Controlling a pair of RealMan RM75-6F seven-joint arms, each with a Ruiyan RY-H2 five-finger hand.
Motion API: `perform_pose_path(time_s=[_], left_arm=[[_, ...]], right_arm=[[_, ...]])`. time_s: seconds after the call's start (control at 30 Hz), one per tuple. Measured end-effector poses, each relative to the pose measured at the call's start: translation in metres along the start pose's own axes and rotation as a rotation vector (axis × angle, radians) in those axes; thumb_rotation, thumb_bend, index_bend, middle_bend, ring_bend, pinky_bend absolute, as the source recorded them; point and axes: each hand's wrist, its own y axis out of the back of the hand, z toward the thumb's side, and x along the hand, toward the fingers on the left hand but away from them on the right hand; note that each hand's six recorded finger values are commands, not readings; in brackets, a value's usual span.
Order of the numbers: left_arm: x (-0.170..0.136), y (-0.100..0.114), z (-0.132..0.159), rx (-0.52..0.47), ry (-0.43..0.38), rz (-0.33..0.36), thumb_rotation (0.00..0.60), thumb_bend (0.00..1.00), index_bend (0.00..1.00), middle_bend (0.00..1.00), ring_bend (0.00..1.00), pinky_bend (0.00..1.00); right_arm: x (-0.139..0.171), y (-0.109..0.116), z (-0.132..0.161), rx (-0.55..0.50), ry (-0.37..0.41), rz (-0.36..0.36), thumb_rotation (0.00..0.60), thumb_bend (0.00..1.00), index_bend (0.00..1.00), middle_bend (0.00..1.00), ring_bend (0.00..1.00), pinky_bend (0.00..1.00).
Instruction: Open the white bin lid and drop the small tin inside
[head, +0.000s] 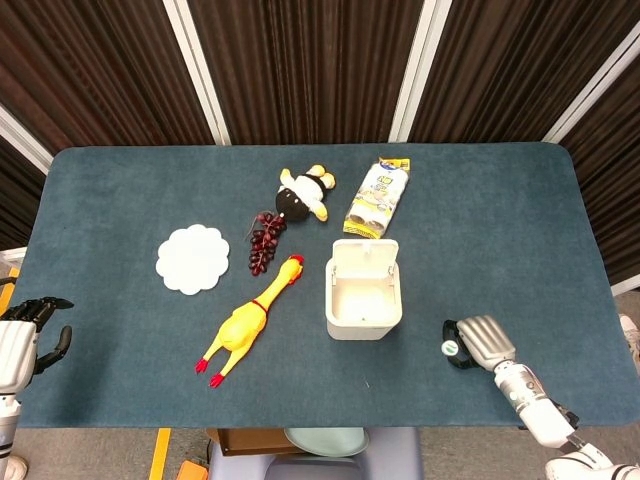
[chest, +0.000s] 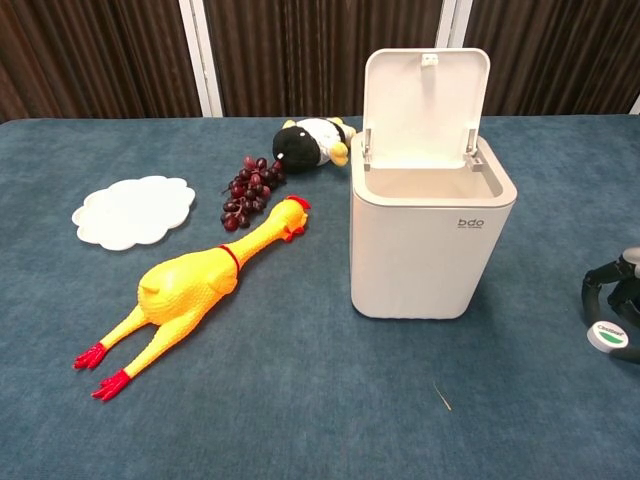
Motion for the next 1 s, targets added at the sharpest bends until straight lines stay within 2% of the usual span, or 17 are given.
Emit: perform_pose_path(time_s=[0.23,0.43,0.53,0.77,0.87,1.0], left_arm=[[0.0,0.0,0.0,0.0,0.0,0.0,0.6,0.46,0.38,0.39,0.37,0.48],[0.0,0.0,-0.001,-0.002,0.004,0.0,0.6,0.46,0.38,0.39,0.37,0.48],[0.0,0.0,-0.001,-0.002,0.005,-0.001,0.6,0.46,0.38,0.39,0.37,0.48],[0.0,-0.003,0.002,0.007,-0.004,-0.011,0.6,0.46,0.38,0.39,0.37,0.48],[0.001,-0.004,0.003,0.011,-0.007,-0.016,0.6,0.46,0.38,0.39,0.37,0.48],[0.001,-0.006,0.003,0.014,-0.008,-0.022,0.6,0.46,0.38,0.39,0.37,0.48]], right_arm=[[0.002,0.003,-0.001,0.008,-0.004,-0.015,0.6,0.36,0.7,0.88,0.79,0.71],[0.009,0.02,-0.001,0.004,-0.005,-0.084,0.6,0.36,0.72,0.88,0.79,0.71],[0.02,0.039,-0.002,-0.002,-0.008,-0.155,0.6,0.36,0.72,0.88,0.79,0.71],[0.066,0.099,0.005,-0.037,0.003,-0.343,0.6,0.36,0.72,0.88,0.79,0.71],[0.083,0.12,0.012,-0.037,0.028,-0.381,0.6,0.36,0.72,0.88,0.79,0.71],[0.091,0.142,0.026,-0.047,0.076,-0.402,0.6,0.36,0.72,0.88,0.79,0.71]])
